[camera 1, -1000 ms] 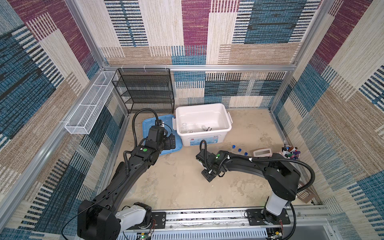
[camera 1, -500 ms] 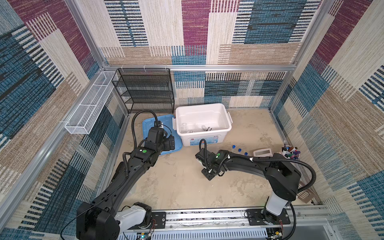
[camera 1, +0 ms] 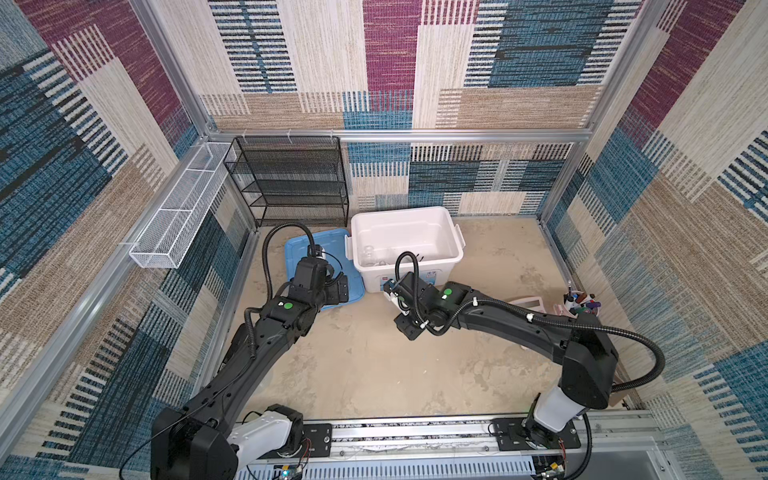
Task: Organize the chemistry lab equipment
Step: 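Lift the crucible with the right gripper and carry it over the bin, then lower the crucible into the bin beside the pestle with the right gripper, then open the right gripper to drop the crucible while the left moves toward the blue lid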
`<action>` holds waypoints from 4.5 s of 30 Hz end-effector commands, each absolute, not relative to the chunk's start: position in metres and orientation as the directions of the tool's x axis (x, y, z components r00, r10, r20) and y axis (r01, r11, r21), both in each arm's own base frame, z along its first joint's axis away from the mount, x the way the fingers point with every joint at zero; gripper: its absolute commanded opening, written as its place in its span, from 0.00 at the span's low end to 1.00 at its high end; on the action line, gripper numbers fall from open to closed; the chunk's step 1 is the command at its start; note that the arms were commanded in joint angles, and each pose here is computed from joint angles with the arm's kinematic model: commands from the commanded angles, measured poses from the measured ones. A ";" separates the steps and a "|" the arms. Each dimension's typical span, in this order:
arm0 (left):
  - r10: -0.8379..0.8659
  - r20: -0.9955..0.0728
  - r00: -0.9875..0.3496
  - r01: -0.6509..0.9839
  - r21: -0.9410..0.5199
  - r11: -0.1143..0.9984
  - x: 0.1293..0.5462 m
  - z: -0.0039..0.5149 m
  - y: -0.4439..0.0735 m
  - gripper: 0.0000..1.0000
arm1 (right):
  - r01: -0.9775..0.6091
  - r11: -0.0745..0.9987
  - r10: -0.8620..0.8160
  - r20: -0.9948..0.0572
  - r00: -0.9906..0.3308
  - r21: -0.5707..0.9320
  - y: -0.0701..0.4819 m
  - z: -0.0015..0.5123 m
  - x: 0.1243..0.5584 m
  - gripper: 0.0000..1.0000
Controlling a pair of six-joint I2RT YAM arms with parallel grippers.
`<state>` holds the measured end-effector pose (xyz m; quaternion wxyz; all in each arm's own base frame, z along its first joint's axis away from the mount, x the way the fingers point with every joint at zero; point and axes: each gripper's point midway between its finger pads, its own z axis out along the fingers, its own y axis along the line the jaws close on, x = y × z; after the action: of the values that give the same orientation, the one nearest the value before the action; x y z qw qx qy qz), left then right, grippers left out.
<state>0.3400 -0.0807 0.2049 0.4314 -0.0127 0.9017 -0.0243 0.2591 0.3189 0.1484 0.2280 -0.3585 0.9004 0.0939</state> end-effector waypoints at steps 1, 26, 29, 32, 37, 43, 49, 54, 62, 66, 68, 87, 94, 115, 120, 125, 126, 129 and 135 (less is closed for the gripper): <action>-0.071 -0.791 -0.608 -0.039 -0.060 0.997 0.340 0.208 -0.075 1.00 | -0.712 0.702 -0.578 -0.563 -0.591 0.026 0.330 0.185 0.272 0.42; -0.074 -0.745 -0.663 -0.028 -0.074 0.997 0.321 0.172 -0.074 1.00 | -0.524 0.852 -0.389 -0.698 -0.602 -0.023 0.258 0.227 0.502 0.43; -0.074 -0.746 -0.662 -0.032 -0.071 0.997 0.319 0.170 -0.073 1.00 | -0.495 0.869 -0.379 -0.670 -0.638 -0.020 0.252 0.205 0.520 0.42; -0.086 -0.739 -0.668 -0.035 -0.084 0.996 0.316 0.166 -0.073 0.99 | -0.481 0.877 -0.366 -0.665 -0.651 -0.011 0.251 0.195 0.533 0.41; -0.103 -0.730 -0.676 -0.041 -0.102 0.994 0.314 0.159 -0.074 1.00 | -0.453 0.891 -0.370 -0.630 -0.683 -0.033 0.243 0.174 0.545 0.42; -0.107 -0.723 -0.683 -0.042 -0.107 0.993 0.313 0.154 -0.075 1.00 | -0.435 0.898 -0.392 -0.562 -0.728 -0.063 0.234 0.142 0.547 0.42; -0.104 -0.717 -0.690 -0.041 -0.106 0.994 0.314 0.151 -0.076 1.00 | -0.443 0.896 -0.391 -0.559 -0.732 -0.047 0.239 0.133 0.550 0.42; -0.101 -0.716 -0.691 -0.040 -0.102 0.994 0.314 0.151 -0.076 1.00 | -0.445 0.894 -0.398 -0.536 -0.745 -0.045 0.241 0.123 0.554 0.42; -0.101 -0.709 -0.698 -0.041 -0.101 0.994 0.314 0.147 -0.076 1.00 | -0.458 0.889 -0.399 -0.521 -0.755 -0.016 0.247 0.109 0.555 0.42; -0.103 -0.701 -0.706 -0.041 -0.104 0.994 0.315 0.144 -0.078 1.00 | -0.462 0.886 -0.408 -0.510 -0.757 -0.023 0.245 0.105 0.554 0.42; -0.105 -0.700 -0.706 -0.040 -0.109 0.993 0.316 0.144 -0.079 1.00 | -0.465 0.885 -0.414 -0.504 -0.758 -0.027 0.245 0.103 0.553 0.41; -0.102 -0.688 -0.718 -0.050 -0.095 0.994 0.316 0.138 -0.077 1.00 | -0.482 0.876 -0.435 -0.466 -0.770 -0.022 0.243 0.079 0.544 0.39; -0.094 -0.675 -0.732 -0.050 -0.085 0.995 0.318 0.133 -0.077 0.99 | -0.484 0.875 -0.440 -0.457 -0.773 -0.022 0.242 0.073 0.542 0.39; -0.120 -0.662 -0.740 -0.120 -0.045 0.992 0.311 0.130 -0.063 0.99 | -0.494 0.870 -0.440 -0.477 -0.760 -0.016 0.244 0.080 0.542 0.46; -0.121 -0.662 -0.740 -0.123 -0.044 0.991 0.311 0.130 -0.063 0.99 | -0.488 0.873 -0.432 -0.495 -0.754 -0.019 0.243 0.089 0.543 0.54; -0.123 -0.659 -0.742 -0.135 -0.034 0.990 0.308 0.129 -0.060 0.99 | -0.486 0.874 -0.419 -0.522 -0.743 -0.009 0.246 0.099 0.543 0.69; -0.124 -0.657 -0.743 -0.138 -0.031 0.990 0.308 0.128 -0.059 1.00 | -0.486 0.874 -0.415 -0.529 -0.740 -0.005 0.247 0.101 0.544 0.71; -0.125 -0.659 -0.742 -0.137 -0.034 0.990 0.308 0.129 -0.059 0.99 | -0.486 0.874 -0.403 -0.550 -0.731 0.005 0.249 0.110 0.544 0.75; -0.121 -0.661 -0.741 -0.119 -0.049 0.992 0.309 0.130 -0.063 0.99 | -0.487 0.873 -0.388 -0.581 -0.716 0.018 0.252 0.126 0.545 0.78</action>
<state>0.3080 -0.0639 0.1287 0.3509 -0.0443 0.9354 0.0047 0.5402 0.2473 0.1094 0.2697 -0.2453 0.9285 0.0707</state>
